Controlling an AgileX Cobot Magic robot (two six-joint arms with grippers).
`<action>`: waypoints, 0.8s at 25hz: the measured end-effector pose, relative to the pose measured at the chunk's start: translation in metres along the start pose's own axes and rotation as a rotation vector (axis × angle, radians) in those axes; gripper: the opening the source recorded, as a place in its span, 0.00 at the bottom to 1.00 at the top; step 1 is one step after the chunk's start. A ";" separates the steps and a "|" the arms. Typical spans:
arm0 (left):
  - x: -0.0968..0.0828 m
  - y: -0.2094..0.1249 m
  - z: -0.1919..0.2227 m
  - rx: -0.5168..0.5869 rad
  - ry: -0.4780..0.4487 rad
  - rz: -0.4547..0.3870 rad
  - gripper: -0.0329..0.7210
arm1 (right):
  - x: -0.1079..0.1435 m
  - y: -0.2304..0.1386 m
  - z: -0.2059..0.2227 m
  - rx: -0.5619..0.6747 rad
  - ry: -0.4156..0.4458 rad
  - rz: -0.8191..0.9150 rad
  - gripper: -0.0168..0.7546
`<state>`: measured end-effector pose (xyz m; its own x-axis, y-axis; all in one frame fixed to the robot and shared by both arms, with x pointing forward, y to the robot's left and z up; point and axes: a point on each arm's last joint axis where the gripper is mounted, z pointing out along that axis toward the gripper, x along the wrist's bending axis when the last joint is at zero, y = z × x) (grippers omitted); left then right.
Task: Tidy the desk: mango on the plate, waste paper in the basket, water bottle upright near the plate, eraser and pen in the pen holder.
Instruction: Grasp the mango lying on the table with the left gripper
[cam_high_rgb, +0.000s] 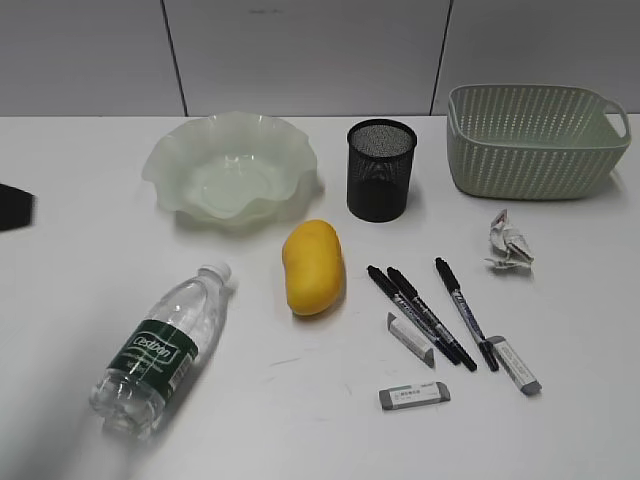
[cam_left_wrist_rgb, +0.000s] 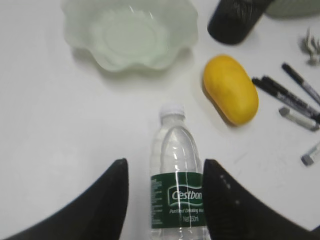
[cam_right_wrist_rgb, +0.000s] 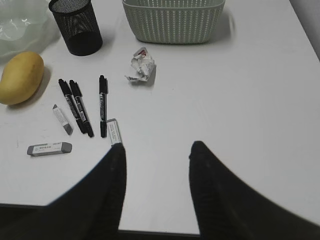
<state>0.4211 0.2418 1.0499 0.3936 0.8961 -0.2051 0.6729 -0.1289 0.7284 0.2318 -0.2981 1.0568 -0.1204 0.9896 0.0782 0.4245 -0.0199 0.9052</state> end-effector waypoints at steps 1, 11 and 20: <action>0.002 0.002 0.025 0.084 -0.035 -0.001 0.54 | 0.000 0.000 0.000 0.000 0.000 0.000 0.46; -0.060 0.034 0.160 0.231 -0.161 0.244 0.59 | 0.000 0.000 0.000 0.000 0.000 0.000 0.46; -0.099 0.055 0.219 0.208 -0.203 0.228 0.70 | 0.000 0.000 0.000 0.000 0.004 0.002 0.46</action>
<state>0.5558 0.0533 0.9670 0.6504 0.7344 -0.1938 0.6583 -0.4178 0.6262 0.2317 -0.2978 1.0568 -0.1227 0.9891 0.0816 0.4250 -0.0219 0.9049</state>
